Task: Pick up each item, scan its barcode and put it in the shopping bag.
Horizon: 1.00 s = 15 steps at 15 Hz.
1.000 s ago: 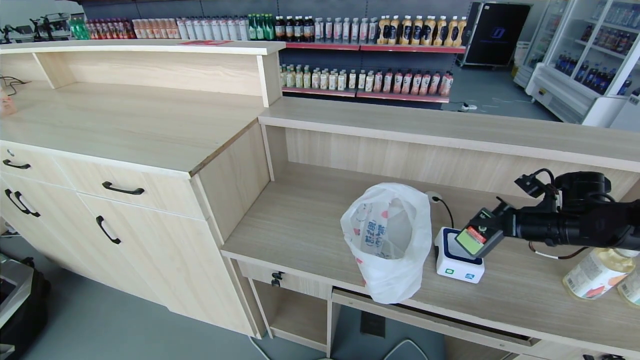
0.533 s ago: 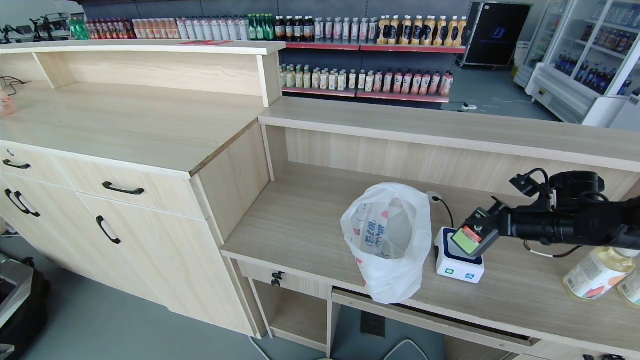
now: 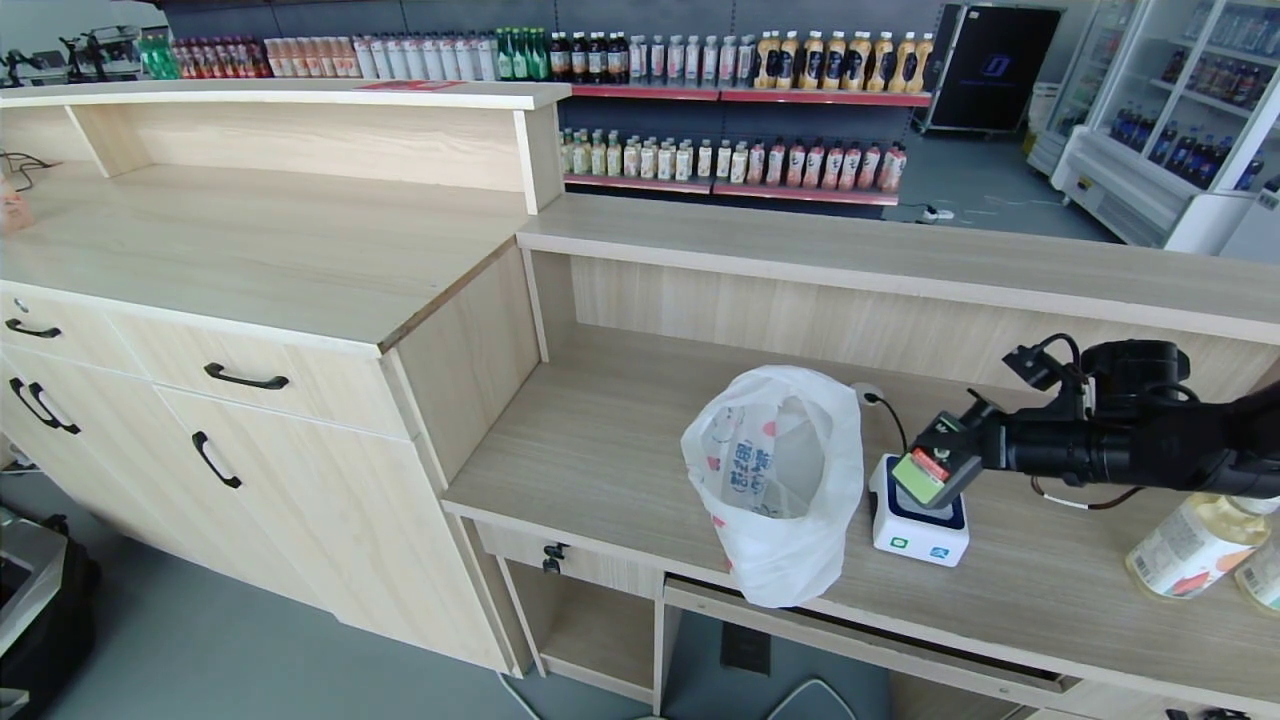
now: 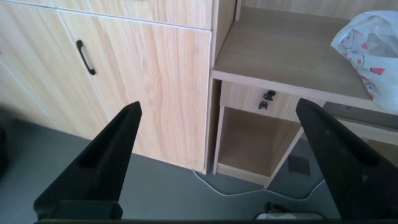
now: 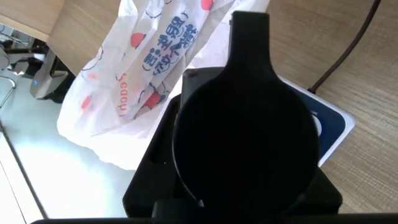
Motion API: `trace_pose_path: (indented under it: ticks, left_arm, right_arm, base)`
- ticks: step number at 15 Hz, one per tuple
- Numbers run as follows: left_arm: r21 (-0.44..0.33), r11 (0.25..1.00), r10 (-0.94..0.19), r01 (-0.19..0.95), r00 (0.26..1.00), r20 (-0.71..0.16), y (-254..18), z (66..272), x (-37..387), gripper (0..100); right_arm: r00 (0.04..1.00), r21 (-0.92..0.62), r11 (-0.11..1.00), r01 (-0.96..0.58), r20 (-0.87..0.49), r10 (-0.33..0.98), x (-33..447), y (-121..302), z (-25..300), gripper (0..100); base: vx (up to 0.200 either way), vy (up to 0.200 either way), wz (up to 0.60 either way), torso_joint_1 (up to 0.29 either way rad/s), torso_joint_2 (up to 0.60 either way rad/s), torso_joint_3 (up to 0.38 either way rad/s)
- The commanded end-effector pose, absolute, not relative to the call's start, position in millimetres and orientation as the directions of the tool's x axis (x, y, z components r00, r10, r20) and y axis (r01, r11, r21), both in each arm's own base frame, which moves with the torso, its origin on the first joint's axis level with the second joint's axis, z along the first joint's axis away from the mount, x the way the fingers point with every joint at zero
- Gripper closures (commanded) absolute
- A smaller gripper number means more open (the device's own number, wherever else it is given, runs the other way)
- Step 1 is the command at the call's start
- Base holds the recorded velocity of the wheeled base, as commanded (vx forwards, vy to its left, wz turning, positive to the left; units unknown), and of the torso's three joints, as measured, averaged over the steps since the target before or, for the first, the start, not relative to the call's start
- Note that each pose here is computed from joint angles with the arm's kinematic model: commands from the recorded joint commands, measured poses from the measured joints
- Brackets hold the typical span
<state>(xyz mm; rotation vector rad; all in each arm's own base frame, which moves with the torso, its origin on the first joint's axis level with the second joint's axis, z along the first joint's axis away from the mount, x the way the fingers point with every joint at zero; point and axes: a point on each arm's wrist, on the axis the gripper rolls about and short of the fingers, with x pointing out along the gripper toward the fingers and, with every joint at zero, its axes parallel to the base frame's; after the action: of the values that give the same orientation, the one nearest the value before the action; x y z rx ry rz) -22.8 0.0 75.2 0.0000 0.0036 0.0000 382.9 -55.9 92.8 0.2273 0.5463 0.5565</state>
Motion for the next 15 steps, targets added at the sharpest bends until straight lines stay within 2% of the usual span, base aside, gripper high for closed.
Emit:
trace_pose_path:
  ticks: [1,2,4,7,9,11,14,15]
  left_arm:
    - [0.0,1.0,0.0,0.0,1.0,-0.003,0,75,-23,0]
    - [0.0,1.0,0.0,0.0,1.0,-0.003,0,75,-23,0]
    - [0.0,1.0,0.0,0.0,1.0,-0.003,0,75,-23,0]
    - [0.0,1.0,0.0,0.0,1.0,-0.003,0,75,-23,0]
    - [0.0,1.0,0.0,0.0,1.0,-0.003,0,75,-23,0]
    - [0.0,1.0,0.0,0.0,1.0,-0.003,0,75,-23,0]
    - [0.0,1.0,0.0,0.0,1.0,-0.003,0,75,-23,0]
    - [0.0,1.0,0.0,0.0,1.0,-0.003,0,75,-23,0]
  right_arm:
    - [0.717,0.333,0.833,-0.441,-0.427,0.55,382,-55,93,100]
    - [0.765,0.163,0.865,-0.474,-0.411,0.497,373,-51,116,100]
    - [0.846,-0.144,0.883,-0.446,-0.391,0.363,342,-51,150,100]
    - [0.933,-0.511,0.79,-0.338,-0.293,0.21,299,-80,168,100]
    - [0.942,-0.556,0.767,-0.32,-0.272,0.196,292,-82,170,100]
    - [0.954,-0.6,0.742,-0.299,-0.199,0.224,298,-72,176,100]
    - [0.957,-0.627,0.725,-0.284,-0.14,0.254,337,-49,170,100]
    - [0.95,-0.591,0.746,-0.308,-0.149,0.274,351,-41,164,100]
  base:
    - [0.0,0.0,0.0,0.0,0.0,0.0]
    - [0.0,0.0,0.0,0.0,0.0,0.0]
    - [0.0,0.0,0.0,0.0,0.0,0.0]
    - [0.0,0.0,0.0,0.0,0.0,0.0]
    - [0.0,0.0,0.0,0.0,0.0,0.0]
    - [0.0,0.0,0.6,0.0,0.0,0.007]
    - [0.0,0.0,0.6,0.002,0.0,0.002]
    - [0.0,0.0,0.6,-0.002,0.0,-0.002]
